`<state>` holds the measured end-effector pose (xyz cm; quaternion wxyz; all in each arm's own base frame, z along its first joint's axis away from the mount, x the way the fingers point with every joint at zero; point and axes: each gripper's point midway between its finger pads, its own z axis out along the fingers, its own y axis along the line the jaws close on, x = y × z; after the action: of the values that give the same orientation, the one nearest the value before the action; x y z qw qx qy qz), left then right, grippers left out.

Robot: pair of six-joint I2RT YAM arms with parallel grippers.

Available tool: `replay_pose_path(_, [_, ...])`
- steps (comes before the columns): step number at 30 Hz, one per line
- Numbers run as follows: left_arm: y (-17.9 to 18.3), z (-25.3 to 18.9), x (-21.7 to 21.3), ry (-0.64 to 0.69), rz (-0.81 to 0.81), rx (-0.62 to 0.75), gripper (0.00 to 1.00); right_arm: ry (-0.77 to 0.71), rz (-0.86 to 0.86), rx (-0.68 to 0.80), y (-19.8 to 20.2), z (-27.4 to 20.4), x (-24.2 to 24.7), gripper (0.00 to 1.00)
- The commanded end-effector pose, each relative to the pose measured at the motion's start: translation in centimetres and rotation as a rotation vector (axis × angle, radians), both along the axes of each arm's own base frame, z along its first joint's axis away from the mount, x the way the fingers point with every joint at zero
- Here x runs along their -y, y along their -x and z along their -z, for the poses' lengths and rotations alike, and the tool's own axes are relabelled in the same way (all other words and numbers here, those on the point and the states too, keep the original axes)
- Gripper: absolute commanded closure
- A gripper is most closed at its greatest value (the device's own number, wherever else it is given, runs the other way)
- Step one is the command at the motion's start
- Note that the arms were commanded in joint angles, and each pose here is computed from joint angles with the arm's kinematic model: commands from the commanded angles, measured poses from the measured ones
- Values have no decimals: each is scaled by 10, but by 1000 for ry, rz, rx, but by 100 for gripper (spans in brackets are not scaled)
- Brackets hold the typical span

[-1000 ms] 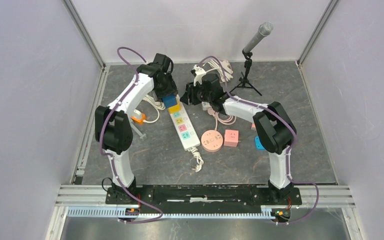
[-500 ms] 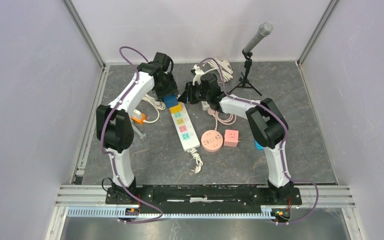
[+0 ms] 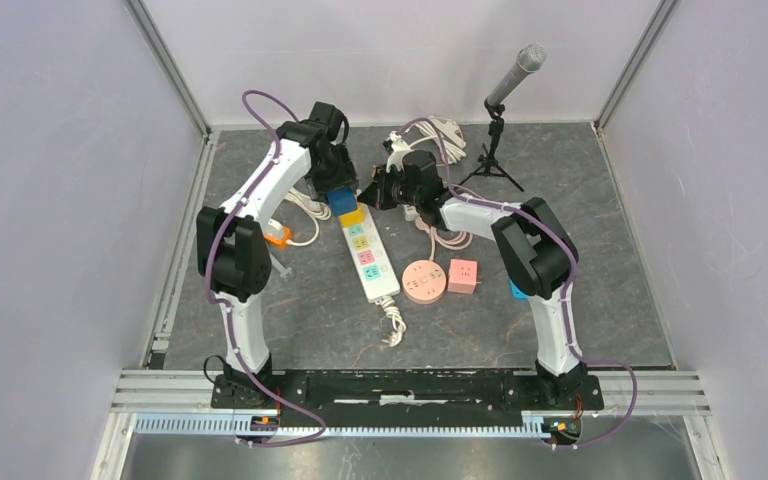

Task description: Pull the plug off the socket

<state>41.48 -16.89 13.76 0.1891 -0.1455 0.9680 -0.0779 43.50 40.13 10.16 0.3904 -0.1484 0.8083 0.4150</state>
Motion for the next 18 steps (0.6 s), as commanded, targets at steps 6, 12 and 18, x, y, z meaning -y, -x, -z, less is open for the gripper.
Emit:
replay_pose_path(6, [10,-48,32,179,86,25,98,255,-22,-177,49,99,36,100])
replay_pose_path(12, [6,-57,39,215,96,38,98,290,-37,-196,58,110,36,100])
replay_pose_path(18, [-6,-72,31,269,121,83,98,349,1,-235,57,122,43,100])
